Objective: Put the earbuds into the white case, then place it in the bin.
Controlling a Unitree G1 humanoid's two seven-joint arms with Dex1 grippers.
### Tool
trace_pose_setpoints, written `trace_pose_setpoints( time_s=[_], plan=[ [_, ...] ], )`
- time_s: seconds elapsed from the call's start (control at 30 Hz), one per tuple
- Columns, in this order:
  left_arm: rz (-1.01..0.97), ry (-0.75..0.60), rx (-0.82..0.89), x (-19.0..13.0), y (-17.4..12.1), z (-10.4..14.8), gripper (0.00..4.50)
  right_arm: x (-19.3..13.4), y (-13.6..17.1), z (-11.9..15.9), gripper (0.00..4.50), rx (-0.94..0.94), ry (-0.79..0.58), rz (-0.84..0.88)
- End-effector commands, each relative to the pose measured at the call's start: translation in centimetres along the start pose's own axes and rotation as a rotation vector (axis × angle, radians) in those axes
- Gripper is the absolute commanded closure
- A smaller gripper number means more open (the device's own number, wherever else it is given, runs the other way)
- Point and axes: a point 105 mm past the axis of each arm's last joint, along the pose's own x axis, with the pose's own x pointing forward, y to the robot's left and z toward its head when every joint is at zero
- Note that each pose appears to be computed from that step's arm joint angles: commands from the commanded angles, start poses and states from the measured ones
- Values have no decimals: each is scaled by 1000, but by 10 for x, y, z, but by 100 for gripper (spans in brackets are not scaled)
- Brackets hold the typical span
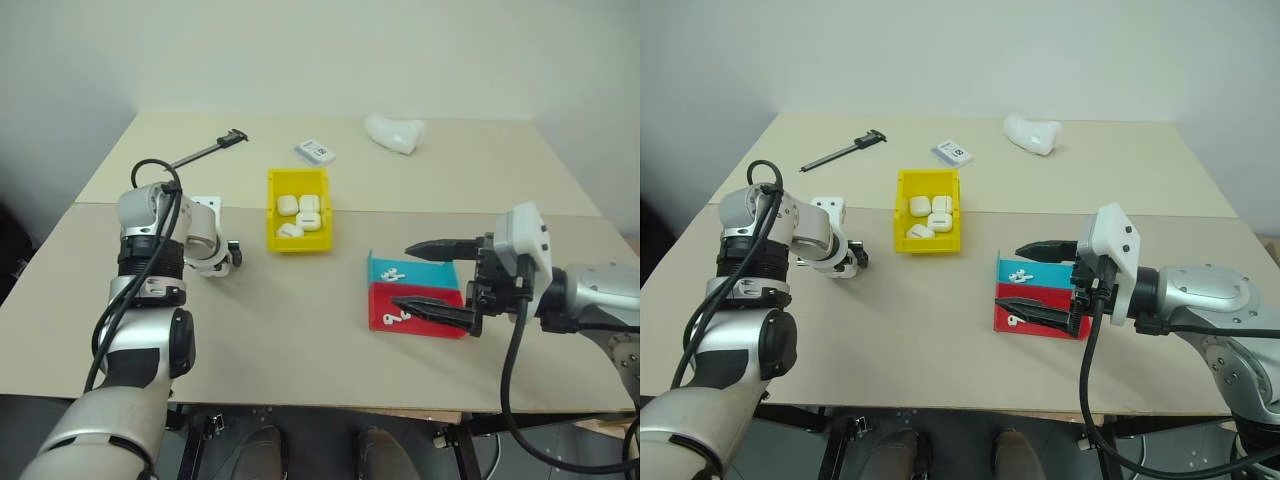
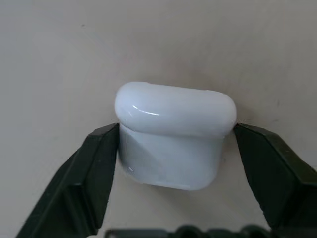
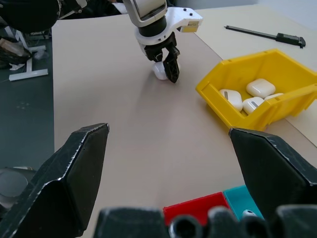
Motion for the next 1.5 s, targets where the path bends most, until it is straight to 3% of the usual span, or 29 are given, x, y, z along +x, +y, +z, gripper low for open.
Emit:
trace_pose_setpoints(
  time_s=[0.03,0.23,0.33,0.57,0.7,0.87,0.97,1.23,1.5],
  plan=[
    [29,-4,-1,-5,11,2,171,-4,4,11,0,-41,-18,2],
    [15,-47,13,-7,15,4,172,-3,3,10,0,-43,-17,3],
    [-43,-82,123,-15,15,4,172,-2,2,11,0,-47,-18,4],
    [-222,-131,623,-54,7,-31,172,-1,1,11,0,-49,-19,15],
    [-522,-218,971,-75,-15,-42,172,1,0,11,0,-52,-26,19],
    [-716,-201,1230,-82,-24,-42,172,2,5,11,0,-47,-39,6],
    [-736,-199,1325,-76,-34,-33,172,2,10,10,0,-41,-46,-12],
    [-949,-360,1548,-81,-61,-27,172,3,22,5,0,-17,-58,-59],
    [-756,-17,1677,-53,-48,-35,172,2,29,3,0,-5,-61,-83]
  ],
)
